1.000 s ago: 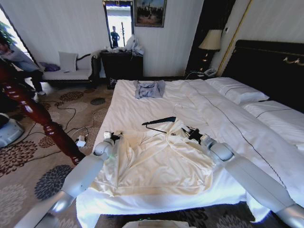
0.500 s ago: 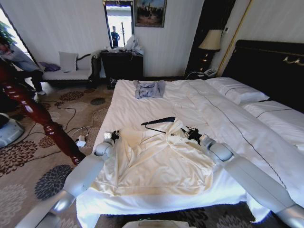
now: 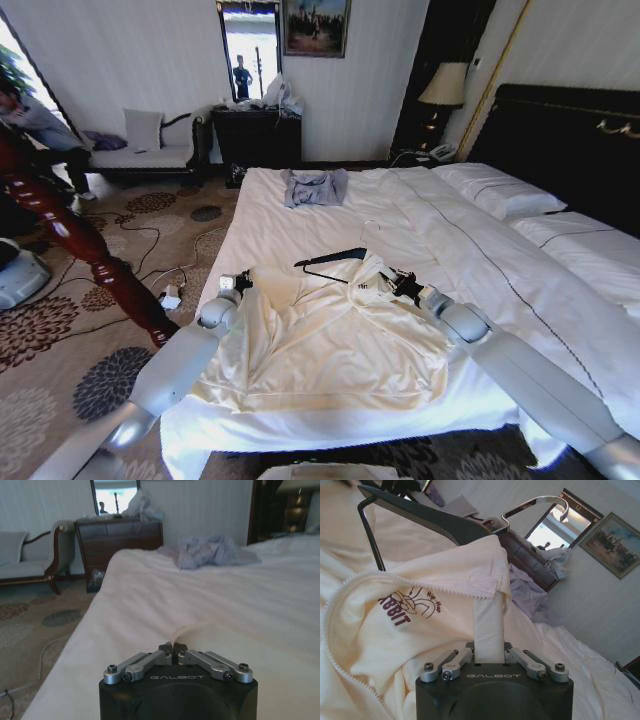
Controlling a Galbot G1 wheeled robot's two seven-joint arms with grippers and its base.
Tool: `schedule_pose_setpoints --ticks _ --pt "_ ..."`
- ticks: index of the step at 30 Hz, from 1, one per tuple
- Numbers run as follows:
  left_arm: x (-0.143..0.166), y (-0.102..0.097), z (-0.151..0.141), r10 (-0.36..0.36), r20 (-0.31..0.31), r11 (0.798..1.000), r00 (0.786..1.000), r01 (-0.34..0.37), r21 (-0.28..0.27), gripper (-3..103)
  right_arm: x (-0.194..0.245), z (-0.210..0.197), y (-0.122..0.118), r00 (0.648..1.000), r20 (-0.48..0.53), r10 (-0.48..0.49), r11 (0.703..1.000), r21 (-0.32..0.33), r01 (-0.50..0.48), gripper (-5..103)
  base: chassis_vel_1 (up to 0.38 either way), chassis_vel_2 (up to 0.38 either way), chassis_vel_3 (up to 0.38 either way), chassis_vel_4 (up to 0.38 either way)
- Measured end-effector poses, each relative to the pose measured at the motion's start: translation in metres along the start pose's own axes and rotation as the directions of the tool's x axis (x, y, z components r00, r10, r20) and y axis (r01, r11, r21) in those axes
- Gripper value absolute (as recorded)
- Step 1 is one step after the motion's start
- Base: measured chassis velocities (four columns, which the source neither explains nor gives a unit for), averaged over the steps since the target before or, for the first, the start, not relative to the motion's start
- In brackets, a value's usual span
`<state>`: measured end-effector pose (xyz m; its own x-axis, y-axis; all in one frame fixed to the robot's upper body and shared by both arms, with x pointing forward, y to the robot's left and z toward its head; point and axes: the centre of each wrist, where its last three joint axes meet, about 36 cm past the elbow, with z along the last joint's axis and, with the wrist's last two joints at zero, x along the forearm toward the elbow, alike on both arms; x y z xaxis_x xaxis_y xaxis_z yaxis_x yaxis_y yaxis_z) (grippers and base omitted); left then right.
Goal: Pick up the clothes from the bed and hang them on the clothes hanger.
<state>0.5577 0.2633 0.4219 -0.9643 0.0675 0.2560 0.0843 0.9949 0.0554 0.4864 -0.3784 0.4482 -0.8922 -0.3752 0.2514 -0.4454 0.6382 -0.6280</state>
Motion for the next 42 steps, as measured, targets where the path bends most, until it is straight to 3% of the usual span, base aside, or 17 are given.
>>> schedule_pose_setpoints --ticks 4,9,12,19,22,29,32,35,37,38,42 --pt "0.02 0.007 -0.031 0.021 0.063 0.999 0.998 -0.023 0.029 0 0.004 0.006 0.0 1.0 -0.012 -0.013 0.999 0.04 0.013 18 0.0 0.0 0.0 0.0" --pt "0.031 0.008 -0.046 0.04 0.094 0.998 0.995 -0.043 0.036 0 0.002 0.009 0.005 0.999 -0.021 -0.025 0.998 0.056 0.026 18 0.0 0.0 0.0 0.0" --pt "0.054 0.002 -0.067 0.088 0.138 0.995 0.987 -0.094 0.043 0 -0.004 0.009 0.009 0.999 -0.029 -0.028 0.998 0.057 0.029 18 0.0 0.0 0.0 0.0" --pt "0.097 -0.022 -0.099 0.21 0.226 0.977 0.951 -0.215 -0.003 0 -0.013 0.006 0.004 0.999 -0.041 -0.017 0.998 0.057 0.019 18 0.0 0.0 0.0 0.0" --pt "0.115 -0.036 -0.117 0.278 0.269 0.959 0.922 -0.284 -0.017 0 -0.016 0.003 0.005 0.999 -0.05 -0.021 0.998 0.052 0.023 18 0.0 0.0 0.0 0.0" --pt "0.12 -0.049 -0.125 0.333 0.276 0.94 0.902 -0.339 -0.024 0 -0.027 -0.007 0.007 0.999 -0.045 -0.03 0.999 0.044 0.032 18 0.0 0.0 0.0 0.0" --pt "0.119 -0.061 -0.129 0.368 0.27 0.927 0.89 -0.374 -0.032 0 -0.035 -0.013 0.009 0.999 -0.04 -0.034 0.999 0.032 0.035 18 0.0 0.0 0.0 0.0" --pt "0.117 -0.082 -0.134 0.426 0.263 0.901 0.866 -0.432 -0.037 0 -0.044 -0.017 0.012 0.998 -0.041 -0.039 0.999 0.017 0.04 18 0.0 0.0 0.0 0.0" --pt "0.113 -0.112 -0.142 0.494 0.256 0.864 0.831 -0.502 -0.037 0 -0.052 -0.017 0.015 0.998 -0.043 -0.048 0.999 0.004 0.048 18 0.0 0.0 0.0 0.0" --pt "0.113 -0.112 -0.142 0.494 0.256 0.864 0.831 -0.502 -0.037 0 -0.052 -0.017 0.015 0.998 -0.043 -0.048 0.999 0.004 0.048 18 0.0 0.0 0.0 0.0" --pt "0.105 -0.151 -0.152 0.568 0.25 0.817 0.784 -0.574 -0.056 0 -0.054 -0.018 0.014 0.998 -0.04 -0.055 0.998 -0.013 0.054 18 0.0 0.0 0.0 0.0"
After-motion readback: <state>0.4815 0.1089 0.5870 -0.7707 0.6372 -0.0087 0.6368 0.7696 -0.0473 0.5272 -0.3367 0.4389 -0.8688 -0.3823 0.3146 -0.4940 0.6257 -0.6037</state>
